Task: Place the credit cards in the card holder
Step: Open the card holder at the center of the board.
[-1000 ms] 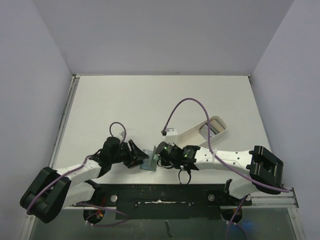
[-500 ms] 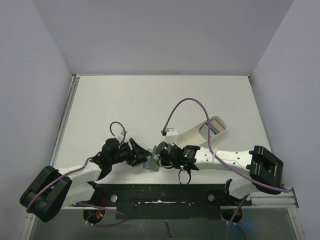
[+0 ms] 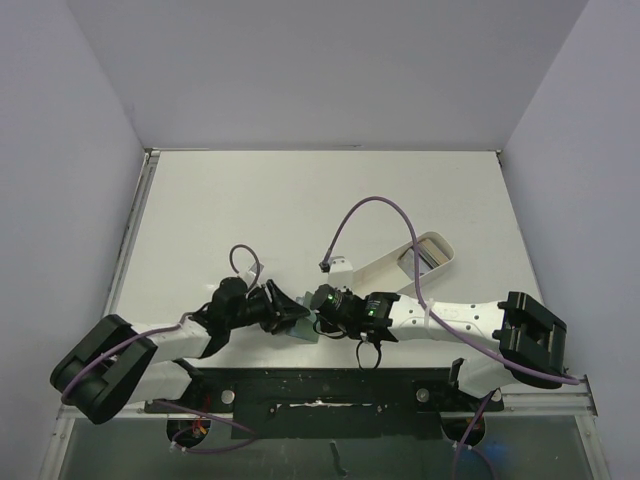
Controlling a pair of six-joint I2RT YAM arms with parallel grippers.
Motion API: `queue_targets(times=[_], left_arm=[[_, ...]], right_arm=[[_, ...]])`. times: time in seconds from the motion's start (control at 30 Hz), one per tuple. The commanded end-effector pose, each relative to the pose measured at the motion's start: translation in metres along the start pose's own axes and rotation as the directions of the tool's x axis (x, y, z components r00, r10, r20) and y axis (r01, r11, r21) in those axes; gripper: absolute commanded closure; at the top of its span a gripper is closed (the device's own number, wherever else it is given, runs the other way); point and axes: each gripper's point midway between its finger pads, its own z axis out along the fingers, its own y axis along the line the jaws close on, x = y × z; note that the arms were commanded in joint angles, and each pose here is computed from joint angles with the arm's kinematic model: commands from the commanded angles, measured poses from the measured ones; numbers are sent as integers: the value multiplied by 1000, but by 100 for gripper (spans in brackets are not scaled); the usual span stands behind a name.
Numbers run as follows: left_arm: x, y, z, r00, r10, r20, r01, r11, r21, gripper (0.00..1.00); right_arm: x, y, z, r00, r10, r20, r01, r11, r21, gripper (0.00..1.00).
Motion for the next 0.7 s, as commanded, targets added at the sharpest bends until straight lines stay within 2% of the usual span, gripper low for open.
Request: queue_targets(times=[0.0,0.17,0.27,0.4,0.47,0.6,0.67], left_arm=[[-4,-29,8,998,57,7,-58,996,75,62],[-6,-24,10,998,68,15,-69,997,40,89],[-10,-14,7,995,96,30,-95,994,-45,100],[-26,5,-3,983,167,82,-143,960,-242,100],[-33,6,-10,976,197,97,-160,942,-296,100],[-41,7,-21,964,250,93,-198,902,-384,100],[-45,13,-29,957,281,76,-217,861,-460,100]], right_arm=[[-18,10,-8,998,10,68,-7,999,-38,98],[-17,8,-8,997,14,69,-12,1000,-29,95],[-18,7,-11,998,19,60,-17,1000,-24,86],[-30,18,-30,998,7,69,-3,999,-49,60],[-39,25,-42,996,18,88,-11,997,-78,52],[-46,32,-50,993,38,113,-21,989,-146,46],[-50,34,-53,991,51,121,-31,987,-157,44]])
